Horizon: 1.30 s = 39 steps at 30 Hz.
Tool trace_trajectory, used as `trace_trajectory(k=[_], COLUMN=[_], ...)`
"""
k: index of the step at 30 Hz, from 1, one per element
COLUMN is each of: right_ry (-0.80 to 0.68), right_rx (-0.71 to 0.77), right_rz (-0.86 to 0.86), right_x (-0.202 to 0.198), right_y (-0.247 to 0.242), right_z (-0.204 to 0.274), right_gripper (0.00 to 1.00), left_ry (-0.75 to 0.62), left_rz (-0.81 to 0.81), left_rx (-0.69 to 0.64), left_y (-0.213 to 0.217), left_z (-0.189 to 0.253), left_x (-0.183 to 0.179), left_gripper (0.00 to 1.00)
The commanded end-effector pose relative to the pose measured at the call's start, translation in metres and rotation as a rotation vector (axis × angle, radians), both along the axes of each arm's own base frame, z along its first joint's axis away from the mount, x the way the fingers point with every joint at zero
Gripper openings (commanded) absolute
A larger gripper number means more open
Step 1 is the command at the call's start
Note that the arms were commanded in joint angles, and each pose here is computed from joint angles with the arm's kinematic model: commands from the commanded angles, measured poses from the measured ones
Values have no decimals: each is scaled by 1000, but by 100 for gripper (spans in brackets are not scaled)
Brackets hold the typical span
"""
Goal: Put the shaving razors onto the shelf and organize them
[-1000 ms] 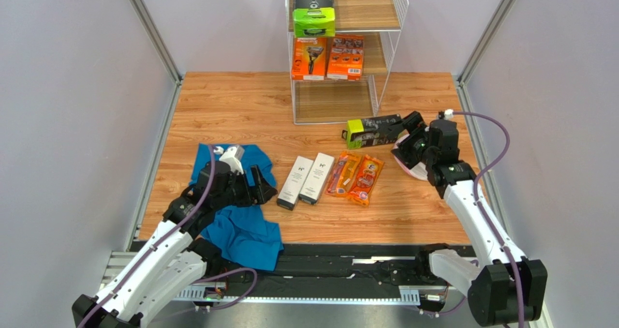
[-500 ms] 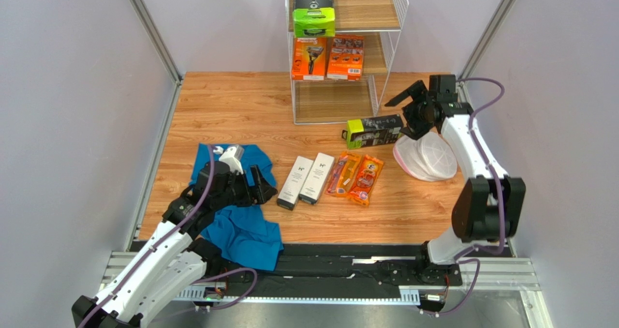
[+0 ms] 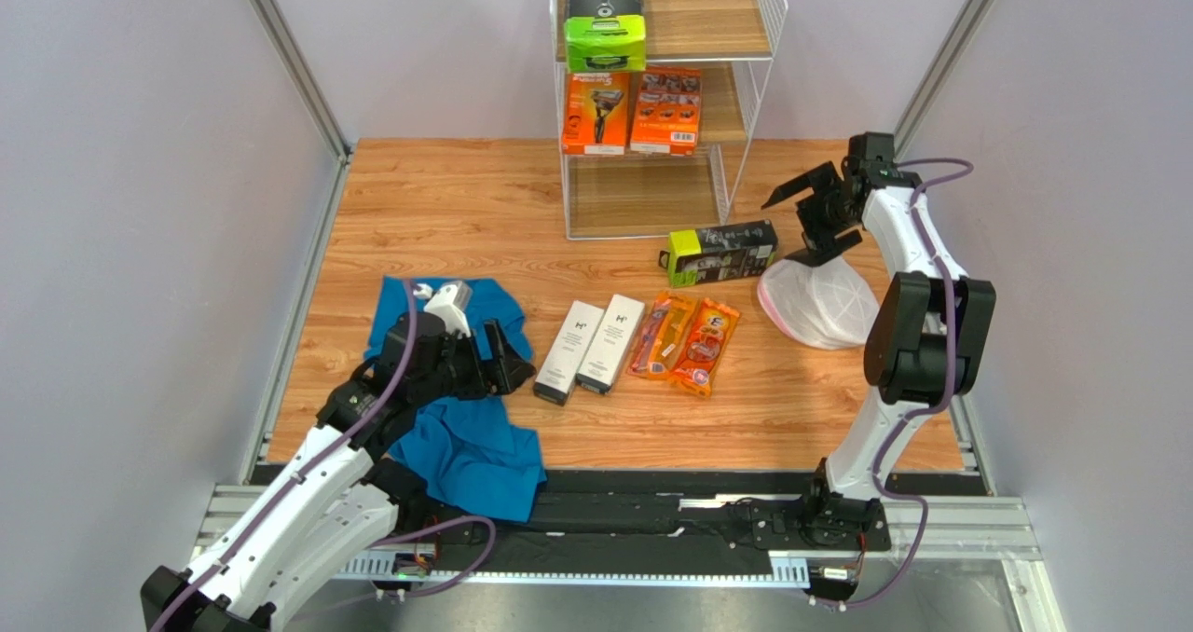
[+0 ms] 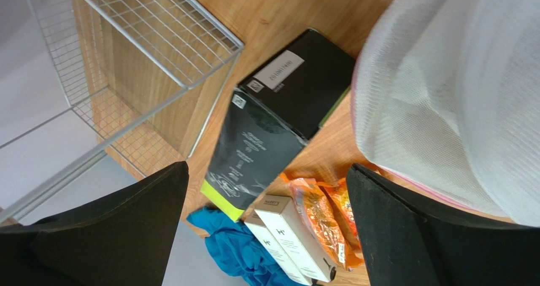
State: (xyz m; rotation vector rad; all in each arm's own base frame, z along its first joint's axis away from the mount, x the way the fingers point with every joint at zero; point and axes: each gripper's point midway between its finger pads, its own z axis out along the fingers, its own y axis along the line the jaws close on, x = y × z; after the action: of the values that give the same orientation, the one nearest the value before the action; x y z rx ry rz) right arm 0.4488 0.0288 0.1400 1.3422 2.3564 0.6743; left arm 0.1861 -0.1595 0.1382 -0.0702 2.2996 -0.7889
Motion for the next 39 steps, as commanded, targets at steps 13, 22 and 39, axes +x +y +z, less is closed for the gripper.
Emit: trace_trajectory(k=[13, 22, 39], right_ry=[43, 69, 88], right_rx=[118, 154, 228], right_rz=[57, 63, 123], right_x=[27, 38, 34], right_y=[18, 22, 34], right_z=[-24, -37, -67], right_gripper=[100, 99, 40], left_ry=[-36, -35, -42], left_rz=[-15, -9, 3], left_rx=[-8, -5, -1], left_y=[-3, -2, 3], left_z=[3, 1, 1], left_x=[4, 4, 0], left_gripper=[87, 87, 87])
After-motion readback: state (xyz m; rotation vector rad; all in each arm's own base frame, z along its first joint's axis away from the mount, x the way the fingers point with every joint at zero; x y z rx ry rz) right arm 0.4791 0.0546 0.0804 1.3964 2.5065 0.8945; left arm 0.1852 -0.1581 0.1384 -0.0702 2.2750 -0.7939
